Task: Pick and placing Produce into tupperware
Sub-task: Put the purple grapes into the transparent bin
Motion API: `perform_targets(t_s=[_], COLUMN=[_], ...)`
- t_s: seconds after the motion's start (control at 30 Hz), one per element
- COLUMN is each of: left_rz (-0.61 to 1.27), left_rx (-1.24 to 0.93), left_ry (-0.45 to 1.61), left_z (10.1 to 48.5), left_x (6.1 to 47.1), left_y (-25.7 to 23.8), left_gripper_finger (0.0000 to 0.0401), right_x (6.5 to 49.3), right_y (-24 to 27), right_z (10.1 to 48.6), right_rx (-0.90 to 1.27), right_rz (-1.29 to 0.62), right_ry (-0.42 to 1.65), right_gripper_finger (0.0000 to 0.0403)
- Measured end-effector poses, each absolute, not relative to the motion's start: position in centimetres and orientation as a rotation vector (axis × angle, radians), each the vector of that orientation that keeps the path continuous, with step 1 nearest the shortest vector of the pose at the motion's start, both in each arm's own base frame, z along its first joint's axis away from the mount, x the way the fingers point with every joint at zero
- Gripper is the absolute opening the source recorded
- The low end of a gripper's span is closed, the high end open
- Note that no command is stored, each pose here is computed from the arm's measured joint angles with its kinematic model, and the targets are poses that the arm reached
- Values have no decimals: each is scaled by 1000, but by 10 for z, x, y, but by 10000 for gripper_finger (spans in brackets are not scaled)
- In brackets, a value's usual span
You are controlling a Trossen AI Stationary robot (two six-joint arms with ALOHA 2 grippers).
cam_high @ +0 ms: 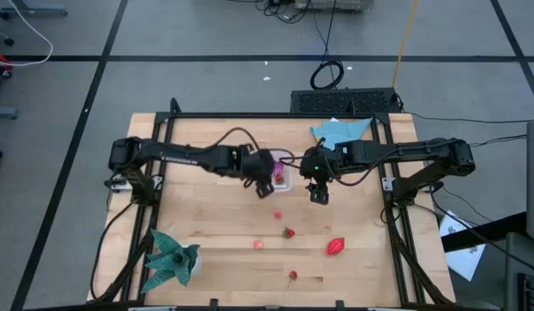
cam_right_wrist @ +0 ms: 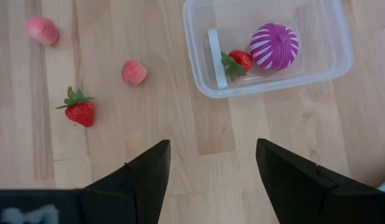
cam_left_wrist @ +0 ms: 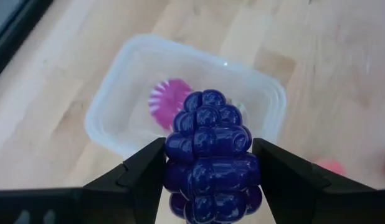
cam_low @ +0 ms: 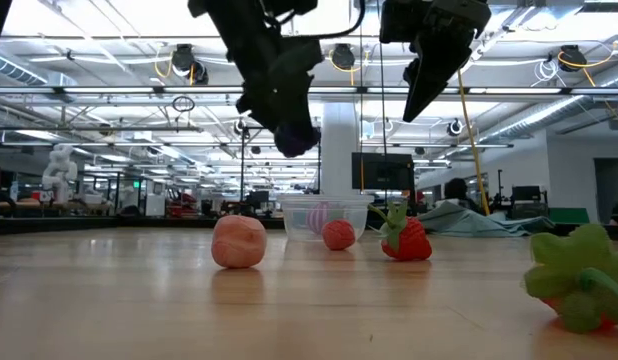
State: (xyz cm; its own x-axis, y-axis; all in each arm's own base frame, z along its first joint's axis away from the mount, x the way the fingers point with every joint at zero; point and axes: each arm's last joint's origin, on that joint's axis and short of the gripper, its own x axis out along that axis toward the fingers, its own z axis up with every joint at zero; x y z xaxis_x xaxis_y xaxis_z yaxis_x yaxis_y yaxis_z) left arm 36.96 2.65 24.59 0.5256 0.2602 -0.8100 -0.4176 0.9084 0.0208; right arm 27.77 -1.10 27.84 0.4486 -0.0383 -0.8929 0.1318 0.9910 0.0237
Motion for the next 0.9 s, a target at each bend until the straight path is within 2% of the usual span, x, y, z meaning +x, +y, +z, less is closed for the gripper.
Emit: perform_targets(t_s=[0.27, 0.67, 0.9], left_rz=[410, 400, 408], left_rx=[-195, -225, -242], left_ry=[887, 1005, 989], left_z=[244, 194, 190], left_x=[376, 392, 395], left_y=[49, 60, 64], left_gripper_finger=[230, 230, 230], right_x=[278, 278, 277], right_y=[-12, -22, -29], right_z=[279, 279, 279], right_rx=[68, 59, 56], right_rz=[-94, -111, -125], right_ry=[1100, 1094, 1098], right_gripper_finger=[226, 226, 226])
